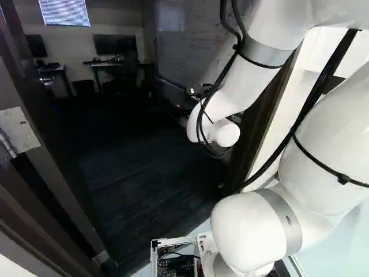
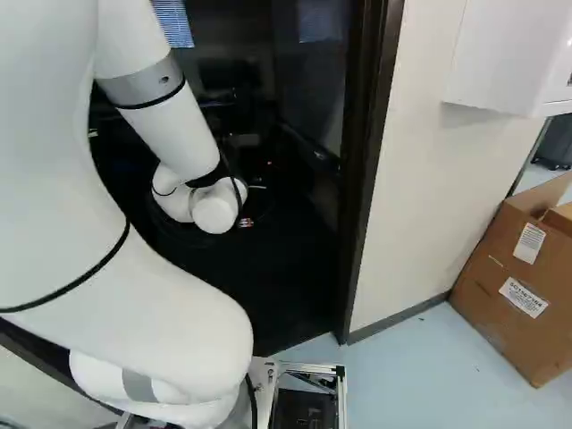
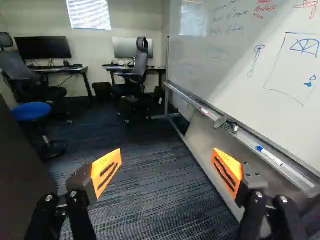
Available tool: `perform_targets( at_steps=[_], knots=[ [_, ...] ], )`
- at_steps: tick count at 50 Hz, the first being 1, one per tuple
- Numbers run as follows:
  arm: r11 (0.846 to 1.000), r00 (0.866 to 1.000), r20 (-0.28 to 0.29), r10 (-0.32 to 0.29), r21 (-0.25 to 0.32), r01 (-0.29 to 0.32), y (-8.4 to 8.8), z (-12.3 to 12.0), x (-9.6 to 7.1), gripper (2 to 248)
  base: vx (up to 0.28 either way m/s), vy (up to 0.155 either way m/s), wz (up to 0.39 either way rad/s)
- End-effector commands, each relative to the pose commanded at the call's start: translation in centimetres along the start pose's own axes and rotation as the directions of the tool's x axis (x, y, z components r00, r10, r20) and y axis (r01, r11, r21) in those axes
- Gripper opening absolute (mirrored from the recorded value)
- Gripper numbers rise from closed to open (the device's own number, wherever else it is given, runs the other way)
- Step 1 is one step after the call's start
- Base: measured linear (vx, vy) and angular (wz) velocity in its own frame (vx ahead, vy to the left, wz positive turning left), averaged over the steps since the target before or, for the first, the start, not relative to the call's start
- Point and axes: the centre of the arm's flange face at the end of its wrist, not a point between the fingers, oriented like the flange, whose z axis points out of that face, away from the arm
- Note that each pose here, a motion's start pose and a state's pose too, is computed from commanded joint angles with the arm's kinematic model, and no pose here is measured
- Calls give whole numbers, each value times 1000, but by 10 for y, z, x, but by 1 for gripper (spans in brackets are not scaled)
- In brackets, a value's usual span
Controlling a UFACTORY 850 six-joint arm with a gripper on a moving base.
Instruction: Open the door and move inside
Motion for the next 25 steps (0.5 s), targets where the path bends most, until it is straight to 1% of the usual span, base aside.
perform_targets(
  at_steps=[15, 25],
  knots=[
    [1000, 1000, 0, 0, 0, 0, 0, 0, 0, 247, 28, -1, 169],
    [1000, 1000, 0, 0, 0, 0, 0, 0, 0, 247, 75, -25, 209]
  ],
)
